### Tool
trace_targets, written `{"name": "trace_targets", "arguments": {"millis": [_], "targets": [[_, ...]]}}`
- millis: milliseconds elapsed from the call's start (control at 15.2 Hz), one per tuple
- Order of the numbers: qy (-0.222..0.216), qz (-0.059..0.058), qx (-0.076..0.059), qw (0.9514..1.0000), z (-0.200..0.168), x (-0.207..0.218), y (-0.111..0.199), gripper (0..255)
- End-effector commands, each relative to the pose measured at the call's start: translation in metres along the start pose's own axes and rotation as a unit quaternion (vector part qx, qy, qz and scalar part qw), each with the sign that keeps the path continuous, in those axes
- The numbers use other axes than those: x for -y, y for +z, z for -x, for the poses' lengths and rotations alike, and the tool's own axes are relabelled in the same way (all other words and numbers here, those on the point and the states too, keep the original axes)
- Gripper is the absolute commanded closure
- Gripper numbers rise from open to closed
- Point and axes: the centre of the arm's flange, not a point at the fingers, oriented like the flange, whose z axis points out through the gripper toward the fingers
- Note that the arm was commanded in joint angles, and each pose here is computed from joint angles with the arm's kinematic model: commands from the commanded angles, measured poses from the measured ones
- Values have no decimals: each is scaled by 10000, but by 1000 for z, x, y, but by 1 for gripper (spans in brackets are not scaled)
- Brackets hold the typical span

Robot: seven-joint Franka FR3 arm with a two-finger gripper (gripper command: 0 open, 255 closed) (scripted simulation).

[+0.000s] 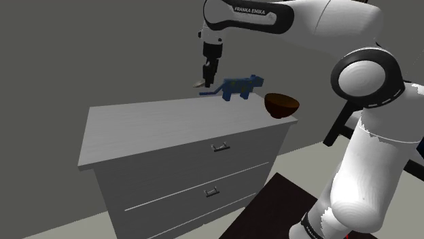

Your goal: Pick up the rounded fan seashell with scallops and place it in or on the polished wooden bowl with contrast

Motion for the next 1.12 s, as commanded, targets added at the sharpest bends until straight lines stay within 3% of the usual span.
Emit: {"name": "trace_targets", "arguments": {"millis": [0,1056], "targets": [[1,-1,1,10000,18,-9,-2,255],[1,-1,1,10000,204,-108,4,255]]}}
